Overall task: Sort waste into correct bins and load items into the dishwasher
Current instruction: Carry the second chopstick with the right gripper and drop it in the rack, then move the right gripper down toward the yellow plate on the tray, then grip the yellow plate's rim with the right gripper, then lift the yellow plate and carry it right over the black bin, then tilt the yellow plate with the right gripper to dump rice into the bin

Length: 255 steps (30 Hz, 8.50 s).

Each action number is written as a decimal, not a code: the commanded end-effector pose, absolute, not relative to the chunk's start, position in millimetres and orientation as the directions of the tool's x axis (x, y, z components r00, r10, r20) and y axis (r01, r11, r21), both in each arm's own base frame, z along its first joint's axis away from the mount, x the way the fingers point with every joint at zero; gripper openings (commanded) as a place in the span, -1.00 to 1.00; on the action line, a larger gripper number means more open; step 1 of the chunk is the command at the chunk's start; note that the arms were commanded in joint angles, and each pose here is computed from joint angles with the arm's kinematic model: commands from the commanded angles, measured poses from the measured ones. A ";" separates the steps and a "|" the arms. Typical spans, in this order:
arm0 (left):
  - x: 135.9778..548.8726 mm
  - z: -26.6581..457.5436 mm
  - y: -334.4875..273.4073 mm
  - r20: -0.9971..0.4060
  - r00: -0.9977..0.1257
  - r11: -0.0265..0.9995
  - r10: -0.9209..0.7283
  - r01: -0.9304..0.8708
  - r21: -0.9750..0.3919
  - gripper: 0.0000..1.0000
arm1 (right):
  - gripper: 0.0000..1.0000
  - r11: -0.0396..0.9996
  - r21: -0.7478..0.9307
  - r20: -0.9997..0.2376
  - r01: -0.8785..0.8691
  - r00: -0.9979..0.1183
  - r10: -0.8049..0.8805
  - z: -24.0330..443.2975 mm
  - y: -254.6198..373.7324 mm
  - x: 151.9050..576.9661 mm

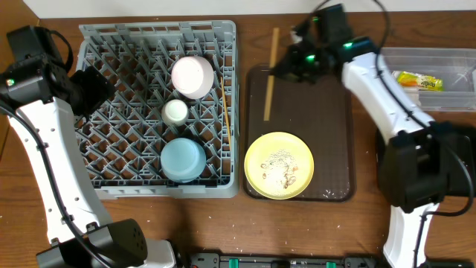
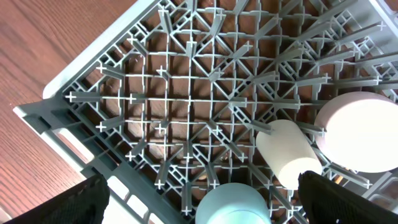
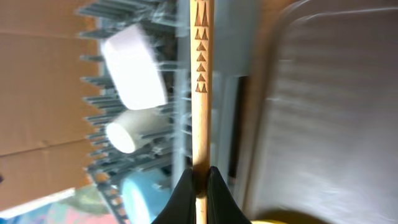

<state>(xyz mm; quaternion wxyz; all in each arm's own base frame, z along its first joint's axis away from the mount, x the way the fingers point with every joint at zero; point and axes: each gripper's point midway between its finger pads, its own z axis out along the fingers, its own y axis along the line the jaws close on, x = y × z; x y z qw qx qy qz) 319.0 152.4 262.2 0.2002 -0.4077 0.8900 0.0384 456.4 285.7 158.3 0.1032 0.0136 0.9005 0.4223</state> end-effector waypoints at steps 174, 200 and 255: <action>319.0 264.0 155.2 -0.394 -0.575 0.654 -0.717 -0.751 -0.094 0.96 | -0.98 0.925 -0.371 -0.128 -0.081 -0.982 -0.138 98.0 229.9 290.0; 319.0 264.0 155.2 -0.394 -0.575 0.654 -0.717 -0.751 -0.094 0.96 | -0.97 0.813 -0.205 -0.216 0.544 -0.836 0.505 159.9 53.2 350.5; 319.0 264.0 155.2 -0.394 -0.575 0.654 -0.717 -0.751 -0.094 0.96 | -0.97 0.496 0.556 0.188 0.667 -0.682 0.707 181.8 -86.4 363.4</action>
